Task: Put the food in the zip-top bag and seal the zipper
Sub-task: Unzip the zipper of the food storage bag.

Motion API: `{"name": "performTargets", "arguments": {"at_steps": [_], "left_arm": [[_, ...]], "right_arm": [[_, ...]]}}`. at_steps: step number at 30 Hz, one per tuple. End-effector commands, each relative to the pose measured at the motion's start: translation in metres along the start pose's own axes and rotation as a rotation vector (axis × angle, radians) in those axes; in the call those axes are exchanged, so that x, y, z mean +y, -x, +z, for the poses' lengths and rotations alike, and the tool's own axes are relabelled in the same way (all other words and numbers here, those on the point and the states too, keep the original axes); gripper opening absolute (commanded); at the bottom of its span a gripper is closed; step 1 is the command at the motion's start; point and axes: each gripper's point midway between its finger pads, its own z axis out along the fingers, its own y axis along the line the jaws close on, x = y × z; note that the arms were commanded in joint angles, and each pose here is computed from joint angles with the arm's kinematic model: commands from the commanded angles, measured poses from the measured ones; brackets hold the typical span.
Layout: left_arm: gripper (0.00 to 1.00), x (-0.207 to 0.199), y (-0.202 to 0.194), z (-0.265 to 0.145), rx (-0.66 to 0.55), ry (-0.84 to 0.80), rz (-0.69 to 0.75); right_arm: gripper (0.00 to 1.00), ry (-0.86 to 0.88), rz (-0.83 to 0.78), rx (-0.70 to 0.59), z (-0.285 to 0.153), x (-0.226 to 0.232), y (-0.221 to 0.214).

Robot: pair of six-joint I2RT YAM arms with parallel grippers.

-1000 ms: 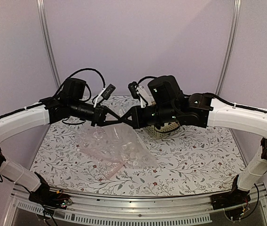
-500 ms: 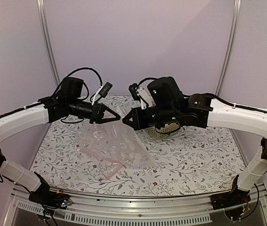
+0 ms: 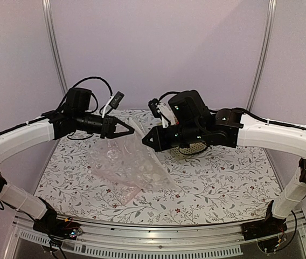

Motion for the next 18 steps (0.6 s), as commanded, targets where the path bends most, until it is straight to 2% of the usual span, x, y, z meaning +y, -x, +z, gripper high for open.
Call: {"name": "performTargets", "arguments": {"at_steps": [1,18], "left_arm": [[0.00,0.010,0.013,-0.014,-0.061,0.054,0.015],[0.00,0.031,0.022,-0.034,-0.117,0.139,-0.013]], "right_arm": [[0.00,-0.040,-0.006,0.050,0.001,-0.011,-0.015],[0.00,-0.052,-0.007,0.056,0.002,-0.015,-0.019]]}}
